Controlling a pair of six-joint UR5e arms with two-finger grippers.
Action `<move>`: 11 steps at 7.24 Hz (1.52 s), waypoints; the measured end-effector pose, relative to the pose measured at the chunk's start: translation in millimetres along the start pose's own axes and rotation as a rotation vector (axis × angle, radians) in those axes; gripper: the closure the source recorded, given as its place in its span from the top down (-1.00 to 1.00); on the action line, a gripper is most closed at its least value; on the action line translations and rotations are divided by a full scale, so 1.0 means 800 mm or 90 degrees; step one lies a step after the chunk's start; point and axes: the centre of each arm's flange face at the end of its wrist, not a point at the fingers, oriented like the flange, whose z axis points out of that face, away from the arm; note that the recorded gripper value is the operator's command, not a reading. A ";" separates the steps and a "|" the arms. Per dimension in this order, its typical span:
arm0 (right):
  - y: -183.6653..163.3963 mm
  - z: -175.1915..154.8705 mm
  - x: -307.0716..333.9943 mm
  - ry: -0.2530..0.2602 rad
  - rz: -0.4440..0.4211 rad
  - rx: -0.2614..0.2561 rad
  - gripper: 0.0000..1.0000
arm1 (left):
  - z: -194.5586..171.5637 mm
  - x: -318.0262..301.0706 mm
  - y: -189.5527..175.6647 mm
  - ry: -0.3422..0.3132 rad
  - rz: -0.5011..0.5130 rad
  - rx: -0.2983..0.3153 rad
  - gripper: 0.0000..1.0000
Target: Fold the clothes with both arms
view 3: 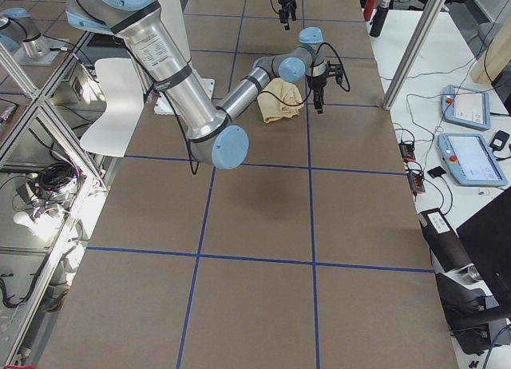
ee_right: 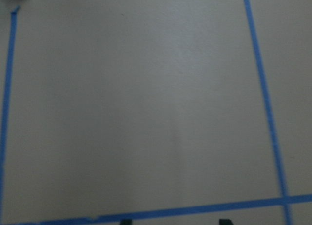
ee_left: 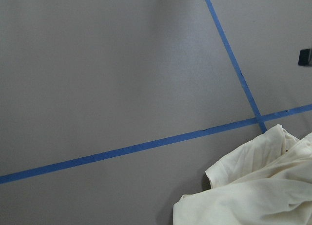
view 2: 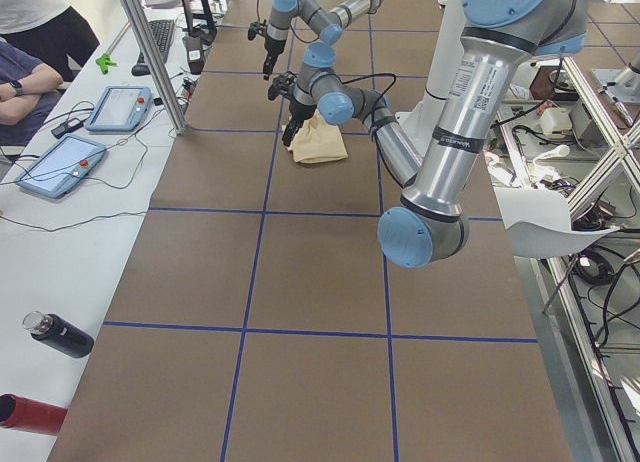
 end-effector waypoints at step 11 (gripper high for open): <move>0.250 -0.076 0.726 -0.025 -0.091 -0.153 1.00 | -0.100 -0.539 0.220 -0.099 -0.151 -0.150 1.00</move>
